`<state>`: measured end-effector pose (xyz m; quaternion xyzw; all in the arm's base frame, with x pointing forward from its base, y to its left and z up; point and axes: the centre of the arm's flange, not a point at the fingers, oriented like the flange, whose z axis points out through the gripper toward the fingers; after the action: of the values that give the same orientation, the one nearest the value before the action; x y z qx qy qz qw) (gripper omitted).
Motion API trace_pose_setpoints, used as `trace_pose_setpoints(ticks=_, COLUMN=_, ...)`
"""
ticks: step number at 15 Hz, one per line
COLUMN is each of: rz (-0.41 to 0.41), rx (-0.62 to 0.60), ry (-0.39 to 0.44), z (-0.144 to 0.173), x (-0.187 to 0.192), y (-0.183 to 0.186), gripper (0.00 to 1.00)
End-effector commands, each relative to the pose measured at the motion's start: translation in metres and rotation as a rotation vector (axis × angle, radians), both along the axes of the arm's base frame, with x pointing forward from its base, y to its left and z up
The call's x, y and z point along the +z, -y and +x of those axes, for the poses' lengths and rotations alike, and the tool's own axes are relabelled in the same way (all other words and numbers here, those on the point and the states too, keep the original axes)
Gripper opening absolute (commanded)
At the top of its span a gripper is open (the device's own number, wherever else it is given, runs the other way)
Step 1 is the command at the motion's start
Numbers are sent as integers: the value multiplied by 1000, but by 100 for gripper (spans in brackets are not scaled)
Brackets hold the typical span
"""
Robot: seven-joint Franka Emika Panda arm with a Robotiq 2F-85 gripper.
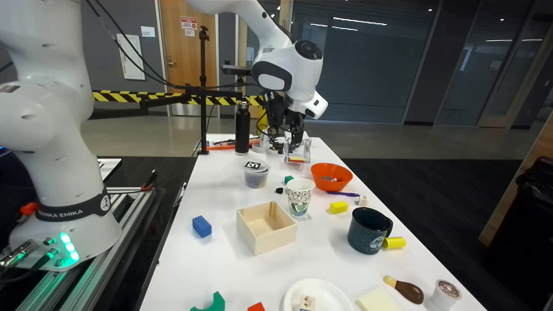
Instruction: Close the lid on the white container on the left.
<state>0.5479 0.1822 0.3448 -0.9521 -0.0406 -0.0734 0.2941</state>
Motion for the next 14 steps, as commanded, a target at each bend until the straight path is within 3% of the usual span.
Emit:
trace_pose_setpoints(ticks=1, rz=-1, rx=-9, ry=4, z=4, x=-5, y=-4, gripper=100)
trace_pose_setpoints(ticks=2, rz=-1, rx=-12, ry=3, z=8, x=-8, y=-7, gripper=100)
trace_pose_setpoints(ticks=3, rz=-24, rx=-96, ry=0, z=-10, x=-13, y=-13, gripper=100)
trace_pose_setpoints(ticks=5, rz=15, rx=-180, ry=42, z=-4, x=-38, y=-24, gripper=100)
trace_pose_setpoints(ticks=14, rz=167, rx=-266, ry=18, z=-7, x=-106, y=-31, gripper=100)
